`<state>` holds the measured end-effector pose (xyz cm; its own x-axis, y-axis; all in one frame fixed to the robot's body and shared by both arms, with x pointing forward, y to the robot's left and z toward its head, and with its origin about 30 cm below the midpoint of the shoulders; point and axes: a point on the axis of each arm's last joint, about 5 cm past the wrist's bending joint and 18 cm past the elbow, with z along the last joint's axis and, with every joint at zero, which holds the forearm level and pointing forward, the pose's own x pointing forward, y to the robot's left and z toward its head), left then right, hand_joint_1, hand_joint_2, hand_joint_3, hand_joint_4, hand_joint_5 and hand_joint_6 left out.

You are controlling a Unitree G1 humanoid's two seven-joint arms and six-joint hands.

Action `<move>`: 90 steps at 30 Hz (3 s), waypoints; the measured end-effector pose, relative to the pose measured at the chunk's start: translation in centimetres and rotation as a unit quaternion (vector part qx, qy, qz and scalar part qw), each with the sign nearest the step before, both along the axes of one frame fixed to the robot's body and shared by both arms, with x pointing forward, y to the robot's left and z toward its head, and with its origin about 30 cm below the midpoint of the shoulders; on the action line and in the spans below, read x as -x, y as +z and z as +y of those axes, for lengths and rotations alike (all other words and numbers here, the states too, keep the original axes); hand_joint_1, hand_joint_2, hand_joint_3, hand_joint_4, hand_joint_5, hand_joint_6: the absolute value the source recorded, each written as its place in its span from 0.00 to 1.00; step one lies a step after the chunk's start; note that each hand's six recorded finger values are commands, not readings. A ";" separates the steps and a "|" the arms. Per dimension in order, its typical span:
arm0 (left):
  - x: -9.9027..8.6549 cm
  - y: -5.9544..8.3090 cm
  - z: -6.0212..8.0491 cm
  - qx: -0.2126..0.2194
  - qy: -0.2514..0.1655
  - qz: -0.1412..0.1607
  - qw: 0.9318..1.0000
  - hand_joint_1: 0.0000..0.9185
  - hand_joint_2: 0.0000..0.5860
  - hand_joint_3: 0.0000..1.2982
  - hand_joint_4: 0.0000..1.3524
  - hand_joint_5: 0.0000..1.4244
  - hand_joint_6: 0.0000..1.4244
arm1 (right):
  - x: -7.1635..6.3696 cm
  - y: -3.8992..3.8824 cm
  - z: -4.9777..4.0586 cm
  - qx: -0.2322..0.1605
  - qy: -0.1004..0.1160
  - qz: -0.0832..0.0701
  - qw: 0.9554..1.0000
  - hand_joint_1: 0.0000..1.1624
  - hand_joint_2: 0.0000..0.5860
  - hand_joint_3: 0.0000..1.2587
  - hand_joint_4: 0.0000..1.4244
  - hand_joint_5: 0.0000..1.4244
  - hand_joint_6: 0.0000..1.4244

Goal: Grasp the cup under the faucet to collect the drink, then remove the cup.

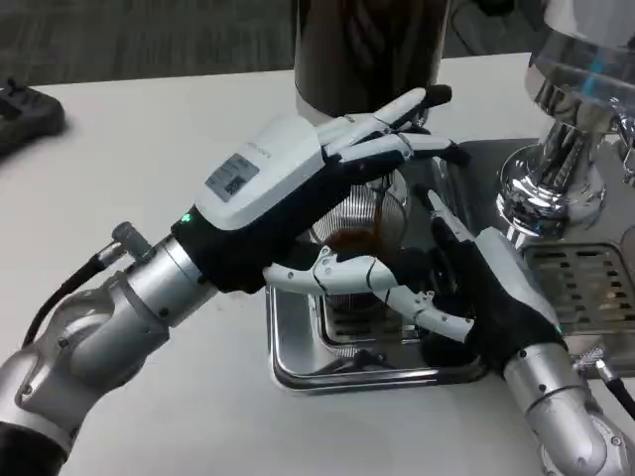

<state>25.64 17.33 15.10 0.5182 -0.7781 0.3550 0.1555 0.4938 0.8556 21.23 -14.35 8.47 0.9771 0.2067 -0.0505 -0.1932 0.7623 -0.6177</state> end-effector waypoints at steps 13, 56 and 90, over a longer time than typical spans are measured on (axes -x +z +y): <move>1.3 -0.9 1.3 0.034 0.049 0.004 0.998 0.00 0.31 0.09 0.00 0.06 0.00 | -0.1 -0.03 0.09 -0.006 -0.014 -0.001 1.000 0.36 0.35 0.00 0.00 0.00 0.00; 9.8 -7.9 8.5 0.048 0.301 0.166 0.938 0.00 0.31 0.08 0.00 0.02 0.00 | -0.8 -0.04 1.25 -0.036 0.012 -0.007 0.999 0.43 0.36 0.00 0.00 0.00 0.02; 10.8 -9.0 8.6 0.037 0.314 0.202 0.927 0.00 0.33 0.14 0.00 0.03 0.00 | -1.1 -0.53 2.62 -0.057 0.041 -0.026 0.997 0.54 0.31 0.00 0.07 0.14 0.21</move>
